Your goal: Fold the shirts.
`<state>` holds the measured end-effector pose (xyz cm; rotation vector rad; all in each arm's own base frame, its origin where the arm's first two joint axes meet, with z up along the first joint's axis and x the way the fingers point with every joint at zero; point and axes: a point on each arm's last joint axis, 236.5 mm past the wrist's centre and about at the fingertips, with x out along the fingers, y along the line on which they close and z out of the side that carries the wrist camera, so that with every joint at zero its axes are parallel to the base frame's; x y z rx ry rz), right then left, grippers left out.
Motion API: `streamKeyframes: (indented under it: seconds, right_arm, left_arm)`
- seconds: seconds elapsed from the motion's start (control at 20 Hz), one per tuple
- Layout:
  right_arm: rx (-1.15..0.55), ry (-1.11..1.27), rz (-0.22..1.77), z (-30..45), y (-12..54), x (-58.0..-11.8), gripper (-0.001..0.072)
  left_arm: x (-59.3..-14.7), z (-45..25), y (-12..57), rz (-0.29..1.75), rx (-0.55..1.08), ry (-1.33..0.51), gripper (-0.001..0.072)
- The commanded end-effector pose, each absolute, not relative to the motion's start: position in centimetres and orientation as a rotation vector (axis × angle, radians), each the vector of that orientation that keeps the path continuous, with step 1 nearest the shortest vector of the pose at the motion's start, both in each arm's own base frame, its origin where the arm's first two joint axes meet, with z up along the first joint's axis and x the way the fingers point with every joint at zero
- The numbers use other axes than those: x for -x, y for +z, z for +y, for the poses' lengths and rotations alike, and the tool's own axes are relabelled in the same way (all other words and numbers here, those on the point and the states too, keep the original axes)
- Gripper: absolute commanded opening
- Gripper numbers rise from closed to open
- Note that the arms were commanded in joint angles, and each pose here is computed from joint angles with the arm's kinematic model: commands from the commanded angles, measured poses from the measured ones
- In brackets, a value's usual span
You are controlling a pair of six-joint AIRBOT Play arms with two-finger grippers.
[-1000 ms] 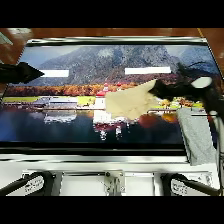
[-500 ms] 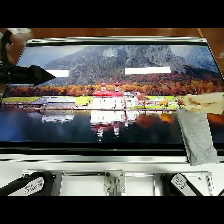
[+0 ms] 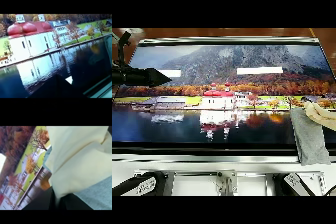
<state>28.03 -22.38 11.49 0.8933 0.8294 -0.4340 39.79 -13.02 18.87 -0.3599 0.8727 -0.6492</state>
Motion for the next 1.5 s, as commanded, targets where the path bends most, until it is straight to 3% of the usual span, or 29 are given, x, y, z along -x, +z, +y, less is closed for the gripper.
streamKeyframes:
  seconds: [0.0,0.2,0.55,0.75,1.0,1.3,1.45]
  right_arm:
    - [-0.925,-0.295,0.595,-22.2,16.0,-32.1,0.0064]
    - [-1.023,-0.192,0.294,-21.8,22.2,-37.5,0.0063]
    - [-0.933,-0.037,0.378,-17.3,23.5,-42.2,0.0063]
    - [-0.852,-0.116,0.594,-17.3,20.5,-39.2,0.0063]
    - [-0.634,-0.343,1.045,-19.5,12.7,-30.5,0.0063]
    - [-0.515,-0.513,1.282,-22.1,9.6,-24.3,0.0064]
    - [-0.544,-0.600,1.373,-22.4,6.8,-21.9,0.0064]
  left_arm:
    - [-40.0,-13.0,19.0,0.863,0.357,-0.646,0.0032]
    - [-40.0,-13.0,19.0,0.861,0.351,-0.649,0.0032]
    - [-39.9,-13.0,19.0,0.857,0.332,-0.660,0.0032]
    - [-39.9,-13.0,19.0,0.853,0.323,-0.664,0.0032]
    - [-39.8,-13.0,19.0,0.854,0.323,-0.665,0.0032]
    - [-39.8,-13.0,19.0,0.854,0.323,-0.665,0.0032]
    - [-39.8,-13.1,19.0,0.857,0.326,-0.665,0.0032]
